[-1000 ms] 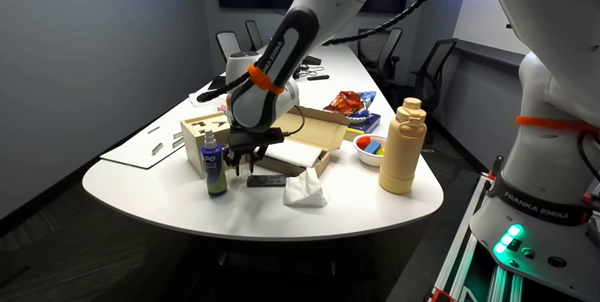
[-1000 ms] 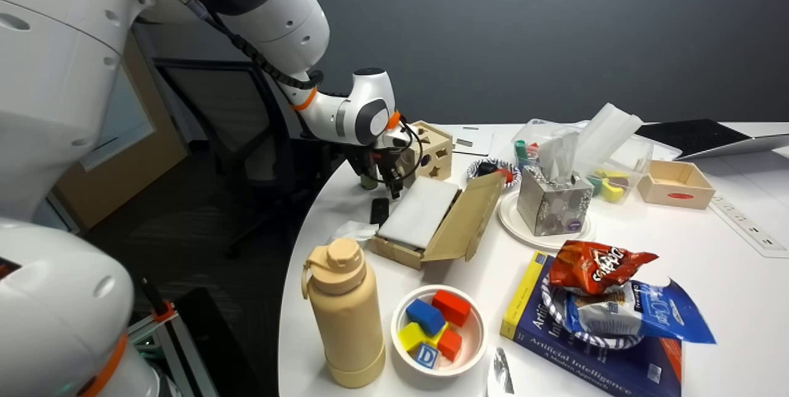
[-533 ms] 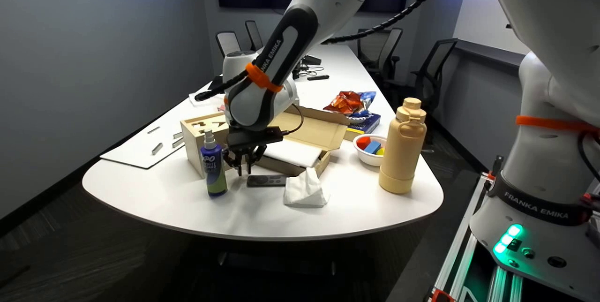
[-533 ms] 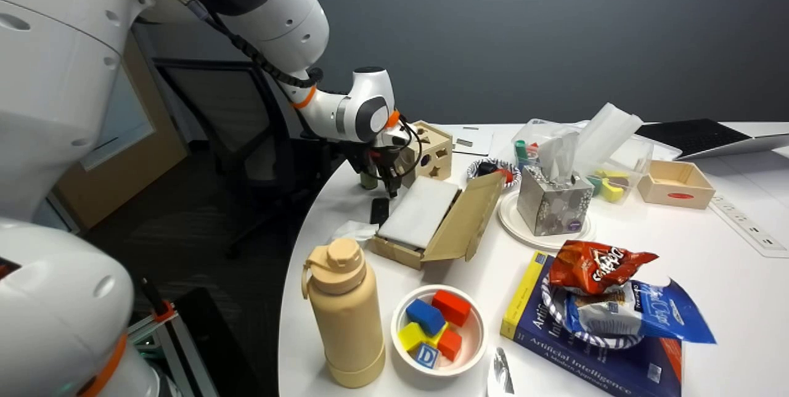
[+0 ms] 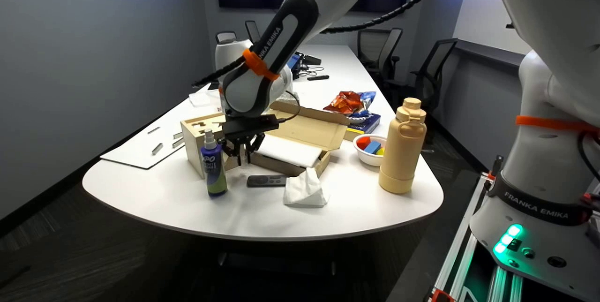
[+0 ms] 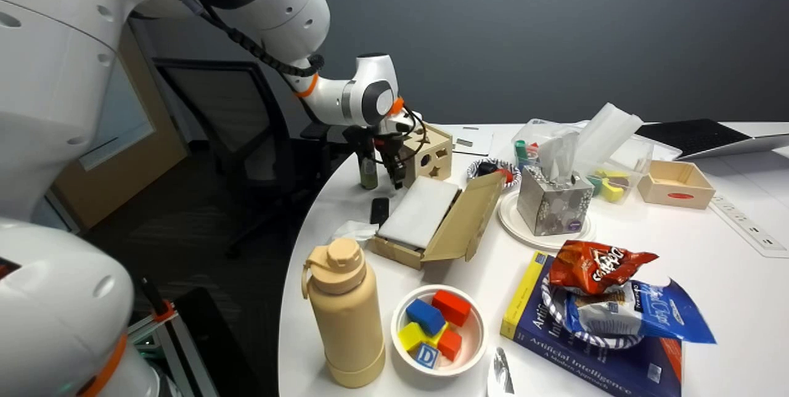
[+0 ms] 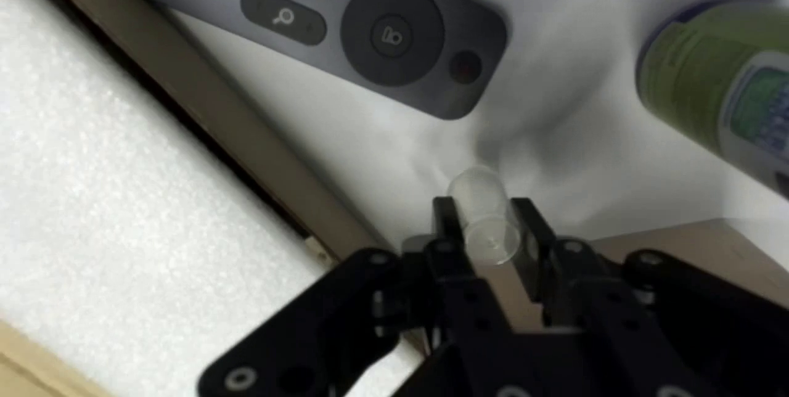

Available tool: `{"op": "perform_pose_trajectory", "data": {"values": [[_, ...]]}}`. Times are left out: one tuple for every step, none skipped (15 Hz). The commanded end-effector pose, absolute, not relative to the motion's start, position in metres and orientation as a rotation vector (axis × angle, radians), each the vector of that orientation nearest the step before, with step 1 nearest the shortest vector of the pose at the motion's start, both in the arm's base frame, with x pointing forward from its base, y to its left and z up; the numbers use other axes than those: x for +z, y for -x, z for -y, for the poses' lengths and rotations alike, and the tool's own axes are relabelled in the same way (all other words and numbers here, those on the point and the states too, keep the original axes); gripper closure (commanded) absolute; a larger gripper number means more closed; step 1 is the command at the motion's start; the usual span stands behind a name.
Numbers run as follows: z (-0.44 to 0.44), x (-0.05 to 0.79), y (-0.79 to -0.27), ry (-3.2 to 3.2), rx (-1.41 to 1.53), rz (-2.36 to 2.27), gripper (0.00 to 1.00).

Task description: Place the cap on the blue spray bottle

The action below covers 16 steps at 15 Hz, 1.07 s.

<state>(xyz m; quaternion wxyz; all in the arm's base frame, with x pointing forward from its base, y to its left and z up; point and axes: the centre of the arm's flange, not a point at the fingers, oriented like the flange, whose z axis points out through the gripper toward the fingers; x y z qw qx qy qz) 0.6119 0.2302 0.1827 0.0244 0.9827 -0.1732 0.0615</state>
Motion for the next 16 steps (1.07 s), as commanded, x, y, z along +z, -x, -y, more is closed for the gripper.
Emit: {"op": "perform_pose_trajectory", "data": {"values": [[-0.225, 0.227, -0.620, -2.990, 0.164, 0.541, 0.94], [-0.222, 0.239, -0.621, -2.980, 0.155, 0.531, 0.94], [-0.219, 0.252, -0.622, -2.975, 0.143, 0.519, 0.94], [-0.217, 0.266, -0.622, -2.964, 0.142, 0.514, 0.94], [-0.216, 0.281, -0.622, -2.965, 0.128, 0.498, 0.94], [-0.215, 0.294, -0.621, -2.965, 0.116, 0.488, 0.94], [-0.216, 0.308, -0.620, -2.991, 0.083, 0.459, 0.94], [-0.218, 0.320, -0.618, -3.005, 0.067, 0.438, 0.94], [-0.222, 0.333, -0.615, -3.029, 0.044, 0.401, 0.94], [-0.227, 0.344, -0.611, -3.049, 0.027, 0.364, 0.94], [-0.233, 0.354, -0.607, -3.062, 0.021, 0.326, 0.94], [-0.240, 0.361, -0.603, -3.074, 0.014, 0.283, 0.94], [-0.248, 0.367, -0.599, -3.084, 0.011, 0.244, 0.94], [-0.256, 0.369, -0.596, -3.091, 0.009, 0.209, 0.94], [-0.265, 0.368, -0.594, -3.096, 0.019, 0.178, 0.94], [-0.273, 0.367, -0.592, -3.103, 0.014, 0.150, 0.94]]}}
